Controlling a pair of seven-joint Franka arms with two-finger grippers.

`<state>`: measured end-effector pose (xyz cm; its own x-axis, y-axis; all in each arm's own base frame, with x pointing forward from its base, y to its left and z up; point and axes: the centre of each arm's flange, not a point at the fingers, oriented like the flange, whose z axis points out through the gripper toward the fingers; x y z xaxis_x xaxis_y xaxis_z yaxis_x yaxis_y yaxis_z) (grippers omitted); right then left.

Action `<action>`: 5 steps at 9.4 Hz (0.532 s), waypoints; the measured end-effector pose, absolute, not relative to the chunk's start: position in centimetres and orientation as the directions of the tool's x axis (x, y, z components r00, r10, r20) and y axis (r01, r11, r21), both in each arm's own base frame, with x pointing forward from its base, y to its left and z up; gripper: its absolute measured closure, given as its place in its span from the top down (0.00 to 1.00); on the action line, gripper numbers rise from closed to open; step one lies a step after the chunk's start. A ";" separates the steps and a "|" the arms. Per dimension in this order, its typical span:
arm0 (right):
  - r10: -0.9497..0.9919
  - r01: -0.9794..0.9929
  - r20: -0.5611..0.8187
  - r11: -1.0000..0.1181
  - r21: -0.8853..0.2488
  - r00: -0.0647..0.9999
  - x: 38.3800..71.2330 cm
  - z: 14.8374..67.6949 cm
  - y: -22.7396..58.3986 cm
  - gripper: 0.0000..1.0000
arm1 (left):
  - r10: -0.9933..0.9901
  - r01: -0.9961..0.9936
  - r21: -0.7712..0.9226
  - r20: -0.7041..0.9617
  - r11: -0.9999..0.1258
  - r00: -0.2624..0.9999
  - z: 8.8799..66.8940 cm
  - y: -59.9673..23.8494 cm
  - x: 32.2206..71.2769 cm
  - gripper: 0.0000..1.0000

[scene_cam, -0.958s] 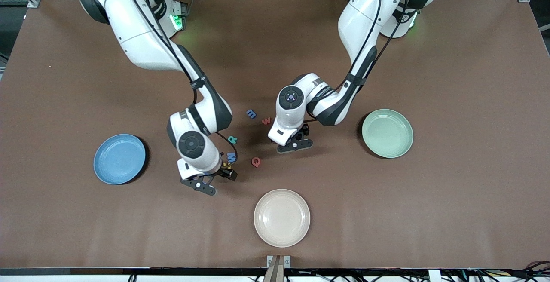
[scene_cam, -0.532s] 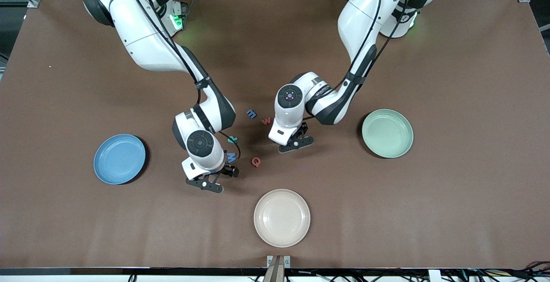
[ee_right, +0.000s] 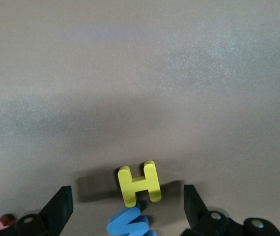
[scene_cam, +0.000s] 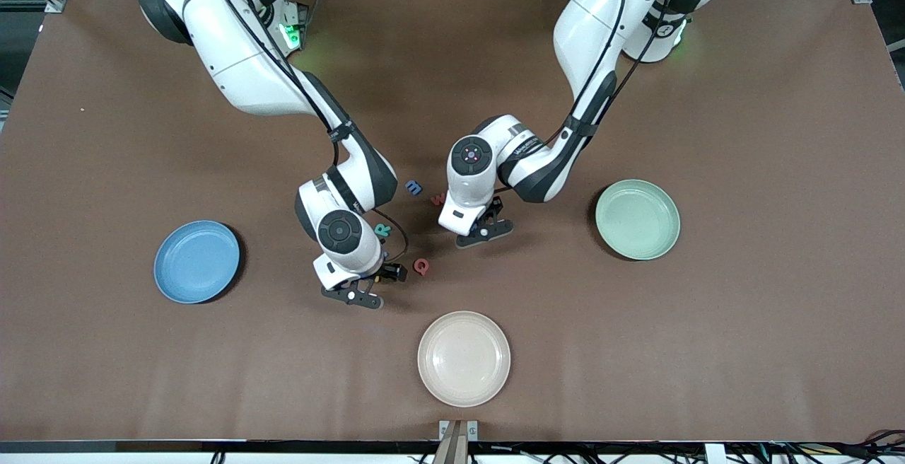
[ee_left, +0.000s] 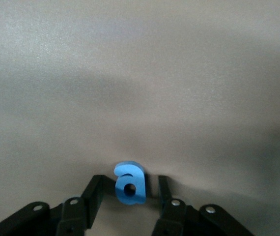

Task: Sort uppercase to blue plate, lowercase to green plate
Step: 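Grasp the blue a with the left gripper while the right gripper grasps the H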

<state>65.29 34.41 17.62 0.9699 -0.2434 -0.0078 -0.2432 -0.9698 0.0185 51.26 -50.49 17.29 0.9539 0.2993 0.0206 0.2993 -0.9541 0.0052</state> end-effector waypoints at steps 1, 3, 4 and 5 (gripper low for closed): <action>-0.241 -0.241 -0.010 -0.970 0.020 0.970 65.3 17.5 34.3 1.00 | 0.299 0.299 0.005 0.020 -0.954 0.954 17.3 -50.5 51.2 0.50; -0.229 -0.229 -0.011 -0.973 0.020 0.973 65.6 17.5 33.7 0.98 | 0.297 0.297 0.007 0.019 -0.955 0.955 17.5 -50.7 51.2 0.36; -0.226 -0.225 -0.011 -0.974 0.020 0.974 65.7 17.5 33.4 0.94 | 0.297 0.297 0.008 0.019 -0.955 0.955 17.5 -50.7 51.2 0.29; -0.225 -0.224 -0.012 -0.974 0.020 0.974 65.8 17.5 33.3 0.83 | 0.297 0.297 0.007 0.019 -0.955 0.955 17.5 -50.7 51.2 0.27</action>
<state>65.76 33.29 17.47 0.9744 -0.2246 -0.0120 -0.2244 -0.9743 0.0197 51.17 -50.72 17.51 0.9547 0.2970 0.0187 0.2970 -0.9549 0.0068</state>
